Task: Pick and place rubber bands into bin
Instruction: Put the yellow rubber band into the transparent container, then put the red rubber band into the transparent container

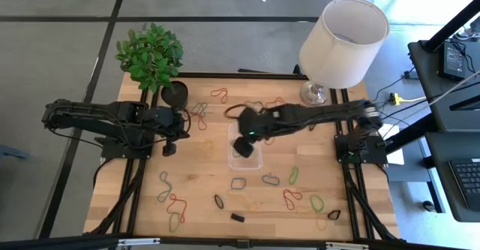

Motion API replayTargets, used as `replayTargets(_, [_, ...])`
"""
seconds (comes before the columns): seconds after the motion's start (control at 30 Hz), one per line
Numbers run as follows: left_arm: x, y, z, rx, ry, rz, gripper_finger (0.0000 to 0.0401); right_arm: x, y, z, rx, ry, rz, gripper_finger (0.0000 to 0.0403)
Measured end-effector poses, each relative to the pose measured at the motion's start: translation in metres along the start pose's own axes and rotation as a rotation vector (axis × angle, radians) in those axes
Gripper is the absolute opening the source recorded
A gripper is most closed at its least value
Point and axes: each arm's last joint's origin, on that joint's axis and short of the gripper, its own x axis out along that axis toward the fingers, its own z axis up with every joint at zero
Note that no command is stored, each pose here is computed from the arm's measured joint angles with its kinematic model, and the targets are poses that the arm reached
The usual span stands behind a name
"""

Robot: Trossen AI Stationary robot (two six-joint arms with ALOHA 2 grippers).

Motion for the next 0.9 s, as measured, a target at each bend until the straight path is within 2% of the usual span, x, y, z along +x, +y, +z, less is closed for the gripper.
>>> replayTargets(0.2, [0.000, 0.000, 0.000, 0.000, 0.000, 0.000, 0.0006, 0.064, 0.002, -0.009, -0.013, 0.156, -0.074, 0.0000])
replayTargets(0.4, [0.000, 0.000, 0.000, 0.000, 0.000, 0.000, 0.0006, 0.104, -0.011, -0.020, -0.019, 0.286, -0.187, 0.0004])
replayTargets(0.6, [0.000, 0.000, 0.000, 0.000, 0.000, 0.000, 0.0006, 0.113, -0.020, -0.017, 0.058, 0.299, -0.223, 0.0035])
replayTargets(0.9, [0.000, 0.000, 0.000, 0.000, -0.001, 0.000, 0.0006, 0.096, -0.025, -0.011, 0.086, 0.286, -0.219, 0.0096])
